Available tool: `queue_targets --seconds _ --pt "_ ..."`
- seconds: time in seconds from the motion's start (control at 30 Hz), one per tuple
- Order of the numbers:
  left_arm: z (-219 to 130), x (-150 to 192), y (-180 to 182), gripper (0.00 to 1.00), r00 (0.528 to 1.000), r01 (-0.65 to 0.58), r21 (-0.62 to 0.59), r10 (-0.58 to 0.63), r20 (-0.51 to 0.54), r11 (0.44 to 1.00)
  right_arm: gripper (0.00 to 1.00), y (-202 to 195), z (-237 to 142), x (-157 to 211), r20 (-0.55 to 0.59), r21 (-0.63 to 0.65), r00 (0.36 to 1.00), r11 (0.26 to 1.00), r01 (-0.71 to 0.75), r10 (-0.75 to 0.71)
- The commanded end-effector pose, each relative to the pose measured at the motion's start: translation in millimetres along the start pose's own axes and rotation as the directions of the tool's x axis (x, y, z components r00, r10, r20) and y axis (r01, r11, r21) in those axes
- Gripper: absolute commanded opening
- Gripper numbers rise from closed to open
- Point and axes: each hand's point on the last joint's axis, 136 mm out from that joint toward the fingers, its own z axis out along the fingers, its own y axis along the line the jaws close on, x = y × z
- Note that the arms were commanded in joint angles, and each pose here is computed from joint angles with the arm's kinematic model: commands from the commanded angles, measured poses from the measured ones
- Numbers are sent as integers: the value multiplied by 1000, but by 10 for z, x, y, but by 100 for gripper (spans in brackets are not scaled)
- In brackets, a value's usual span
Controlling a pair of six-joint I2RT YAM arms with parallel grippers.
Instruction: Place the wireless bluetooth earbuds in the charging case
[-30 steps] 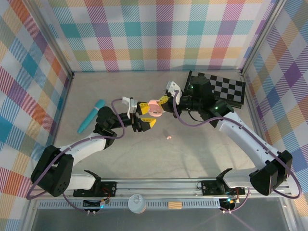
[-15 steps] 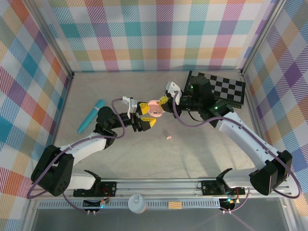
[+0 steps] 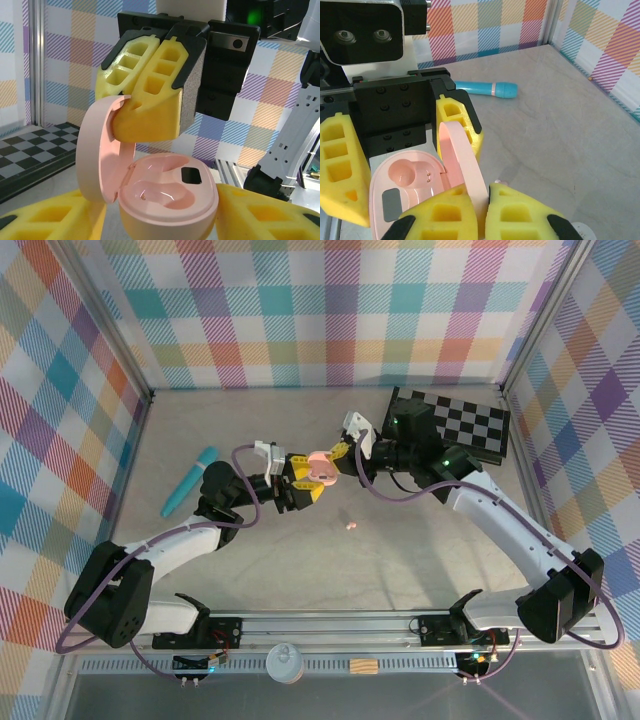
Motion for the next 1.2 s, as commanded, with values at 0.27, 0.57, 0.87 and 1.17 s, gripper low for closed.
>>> queue_targets --seconds 0.27,0.57,0.87,1.17 --pt "1 -140 -18 57 998 -55 8 55 35 998 0 54 -48 -162 65 -9 998 1000 27 -26" --pt "5 -176 -28 54 997 -60 14 60 44 998 0 88 -27 -110 47 -34 999 999 27 -25" --pt "9 -189 -31 56 997 -55 17 55 47 998 0 93 -9 -78 36 -40 999 999 26 -24" --pt "4 -176 -46 42 998 -54 24 53 45 998 0 101 -26 -80 34 -39 999 999 28 -26"
